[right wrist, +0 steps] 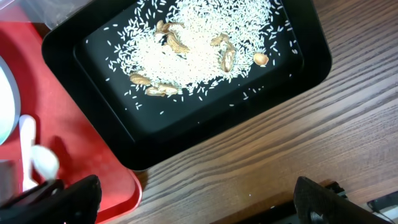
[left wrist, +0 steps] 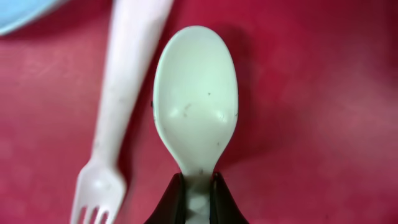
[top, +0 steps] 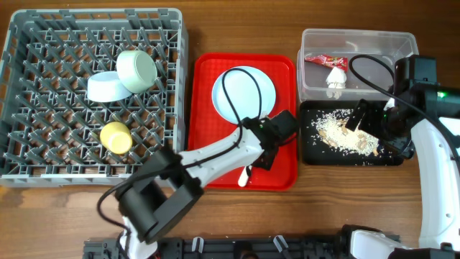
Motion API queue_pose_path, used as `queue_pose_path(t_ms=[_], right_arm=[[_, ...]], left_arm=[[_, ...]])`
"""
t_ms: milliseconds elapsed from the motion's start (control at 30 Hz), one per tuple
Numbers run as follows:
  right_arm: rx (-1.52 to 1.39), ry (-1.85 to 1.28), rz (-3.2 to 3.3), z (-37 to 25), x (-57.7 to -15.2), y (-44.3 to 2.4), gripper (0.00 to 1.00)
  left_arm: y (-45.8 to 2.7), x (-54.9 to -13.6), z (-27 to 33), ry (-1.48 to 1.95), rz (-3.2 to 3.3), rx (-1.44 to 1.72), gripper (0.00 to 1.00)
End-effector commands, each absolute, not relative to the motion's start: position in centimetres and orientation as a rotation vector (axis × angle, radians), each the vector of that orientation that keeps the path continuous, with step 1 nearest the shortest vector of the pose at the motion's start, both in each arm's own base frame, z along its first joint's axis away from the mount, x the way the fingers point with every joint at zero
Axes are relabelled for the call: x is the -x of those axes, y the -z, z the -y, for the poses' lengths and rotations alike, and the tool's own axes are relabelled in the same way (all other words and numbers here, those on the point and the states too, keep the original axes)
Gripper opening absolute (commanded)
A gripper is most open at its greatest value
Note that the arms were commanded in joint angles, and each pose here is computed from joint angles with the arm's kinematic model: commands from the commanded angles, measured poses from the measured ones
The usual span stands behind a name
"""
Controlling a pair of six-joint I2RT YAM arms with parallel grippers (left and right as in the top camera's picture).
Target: Sort waste into correct bins and load items into the dishwasher rack
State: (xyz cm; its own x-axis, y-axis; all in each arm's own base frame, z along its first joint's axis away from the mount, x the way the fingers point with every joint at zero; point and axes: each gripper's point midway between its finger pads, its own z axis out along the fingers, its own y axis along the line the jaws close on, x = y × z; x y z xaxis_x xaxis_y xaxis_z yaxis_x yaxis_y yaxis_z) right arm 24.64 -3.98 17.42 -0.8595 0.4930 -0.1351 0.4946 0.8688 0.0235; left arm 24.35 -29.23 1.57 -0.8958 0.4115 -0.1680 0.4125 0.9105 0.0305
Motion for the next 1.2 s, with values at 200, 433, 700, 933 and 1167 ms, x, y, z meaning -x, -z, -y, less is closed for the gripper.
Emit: queue_pose_path(t_ms=[200, 433, 700, 933, 1167], right_arm=[[-0.763, 0.045, -2.904, 4.4, -24.4, -17.5, 1.0], [-0.763, 0.045, -2.904, 4.4, -24.4, -17.5, 1.0], [-0.765, 0.045, -2.903, 4.4, -24.4, -17.5, 1.0], [-0.763, 0.045, -2.903, 4.4, -24.4, -17.5, 1.0], [-0.763, 0.045, -2.903, 4.4, -24.4, -17.5, 1.0]], left_arm=[[-11.8, -28.2, 24.9, 0.156, -2.74, -0.46, 0.04], [-17.1, -32.7, 16.4, 0.207, -2.655, -0.096, 0.04], [-15.1, -31.0, 20.3, 0.446, -2.764, -0.193, 0.06], [-8.6, -27.4, 28.8, 0.443, -2.839, -0.529, 0.33], [-2.6, -26.2, 32.8, 0.37, -2.838, -0.677, 0.41]])
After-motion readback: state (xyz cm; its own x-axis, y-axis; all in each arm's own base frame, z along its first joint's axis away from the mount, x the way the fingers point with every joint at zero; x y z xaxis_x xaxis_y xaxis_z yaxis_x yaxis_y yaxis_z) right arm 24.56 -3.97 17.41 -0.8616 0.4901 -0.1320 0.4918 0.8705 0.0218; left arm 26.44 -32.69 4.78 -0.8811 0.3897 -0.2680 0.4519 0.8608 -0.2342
